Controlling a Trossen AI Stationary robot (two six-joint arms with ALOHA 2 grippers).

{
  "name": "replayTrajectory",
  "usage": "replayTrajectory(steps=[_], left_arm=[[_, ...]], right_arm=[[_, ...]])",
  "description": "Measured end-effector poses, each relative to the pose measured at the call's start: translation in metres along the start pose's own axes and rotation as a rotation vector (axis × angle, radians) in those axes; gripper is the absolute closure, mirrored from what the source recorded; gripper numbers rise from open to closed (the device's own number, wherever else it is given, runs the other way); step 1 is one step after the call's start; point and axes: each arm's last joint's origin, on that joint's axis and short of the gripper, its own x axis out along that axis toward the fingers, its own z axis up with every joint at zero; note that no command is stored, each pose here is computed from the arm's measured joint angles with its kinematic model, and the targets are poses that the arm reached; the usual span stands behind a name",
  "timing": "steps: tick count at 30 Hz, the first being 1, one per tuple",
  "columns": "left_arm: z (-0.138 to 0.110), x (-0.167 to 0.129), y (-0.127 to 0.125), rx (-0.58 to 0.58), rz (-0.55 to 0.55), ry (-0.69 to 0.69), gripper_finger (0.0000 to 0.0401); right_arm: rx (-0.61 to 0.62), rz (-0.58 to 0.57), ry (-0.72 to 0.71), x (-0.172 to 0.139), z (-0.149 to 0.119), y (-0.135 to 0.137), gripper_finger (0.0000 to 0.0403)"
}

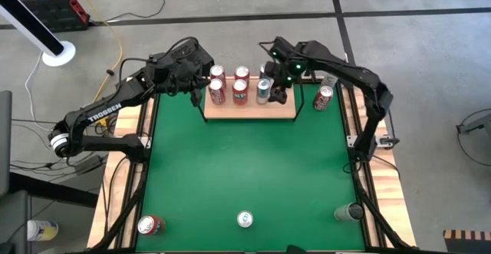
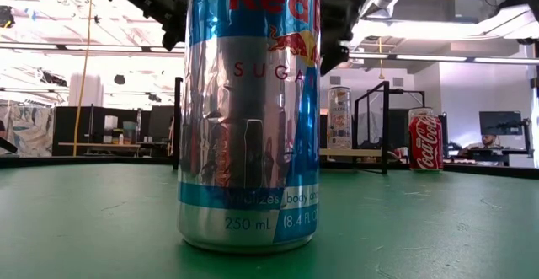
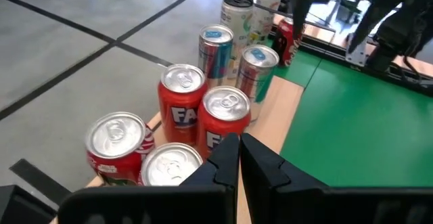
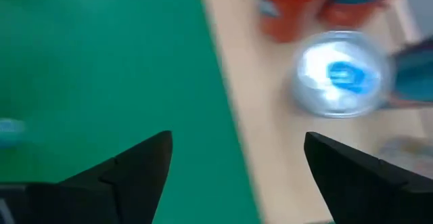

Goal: Place canned beverage on shelf
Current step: Put the top blue soda can on the shelf

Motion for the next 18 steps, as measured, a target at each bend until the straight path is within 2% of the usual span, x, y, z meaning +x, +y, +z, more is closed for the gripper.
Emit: replayTrajectory(steps=[4, 11, 14, 18], left_arm=[[-0.002, 0.000, -0.001, -0.012, -0.041, 0.018, 0.0401], [-0.001, 0.000, -0.001, 0.002, -0.043, 0.015, 0.0401], [0.003, 0.006, -0.002, 0.019, -0.076, -0.041, 0.0401], [0.006, 0.036, -0.007, 0.028, -0.139, -0.080, 0.0401]], right_arm=[[0.038, 0.035, -0.086, -0.005, -0.018, 0.008, 0.0063], [0.070, -0.001, -0.417, 0.014, -0.038, 0.027, 0.0087], [0.107, -0.064, -0.441, 0.017, -0.040, 0.031, 0.0097], [0.128, -0.108, -0.436, 0.010, -0.044, 0.034, 0.0120]])
